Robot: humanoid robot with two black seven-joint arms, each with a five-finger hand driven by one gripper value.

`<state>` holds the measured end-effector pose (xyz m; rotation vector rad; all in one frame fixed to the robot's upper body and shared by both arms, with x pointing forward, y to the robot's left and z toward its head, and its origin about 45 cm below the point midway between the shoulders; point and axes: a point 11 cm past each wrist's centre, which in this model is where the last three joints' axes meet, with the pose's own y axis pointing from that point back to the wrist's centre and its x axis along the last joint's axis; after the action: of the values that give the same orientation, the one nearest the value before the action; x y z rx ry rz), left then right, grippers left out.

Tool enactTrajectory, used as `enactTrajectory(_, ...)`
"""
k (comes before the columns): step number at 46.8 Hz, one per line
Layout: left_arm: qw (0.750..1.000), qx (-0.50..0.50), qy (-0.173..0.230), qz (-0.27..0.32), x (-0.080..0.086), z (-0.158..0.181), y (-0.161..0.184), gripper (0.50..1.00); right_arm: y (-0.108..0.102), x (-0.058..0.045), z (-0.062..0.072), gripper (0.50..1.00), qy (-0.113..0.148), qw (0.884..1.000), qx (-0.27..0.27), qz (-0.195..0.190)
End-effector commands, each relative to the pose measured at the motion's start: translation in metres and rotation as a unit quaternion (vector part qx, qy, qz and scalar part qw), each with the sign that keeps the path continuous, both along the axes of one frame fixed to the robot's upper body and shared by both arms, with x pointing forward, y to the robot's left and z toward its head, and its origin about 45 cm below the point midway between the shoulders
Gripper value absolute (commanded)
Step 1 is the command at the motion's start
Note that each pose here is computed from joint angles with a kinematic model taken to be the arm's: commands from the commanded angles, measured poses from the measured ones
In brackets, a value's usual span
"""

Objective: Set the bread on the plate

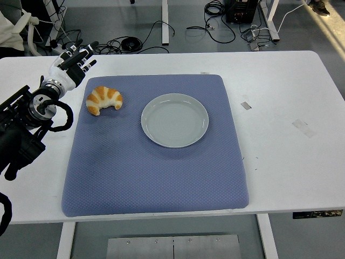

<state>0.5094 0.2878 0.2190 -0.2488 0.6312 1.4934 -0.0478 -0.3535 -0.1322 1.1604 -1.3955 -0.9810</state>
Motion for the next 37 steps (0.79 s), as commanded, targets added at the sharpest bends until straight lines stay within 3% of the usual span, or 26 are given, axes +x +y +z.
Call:
enactTrajectory(1, 1.000, 0.003, -0.004, -0.001, 0.002, 0.004, 0.001, 0.983, 0.000, 0.000, 0.000, 1.000, 0.000, 1.000, 0.000, -0.001)
enactTrajectory(12, 1.000, 0.014, -0.010, 0.011, 0.001, 0.010, 0.023, 0.983, 0.000, 0.000, 0.000, 1.000, 0.000, 1.000, 0.000, 0.000)
enactTrajectory(37, 1.000, 0.013, -0.005, 0.007, 0.000, 0.006, 0.017, 0.983, 0.000, 0.000, 0.000, 1.000, 0.000, 1.000, 0.000, 0.000)
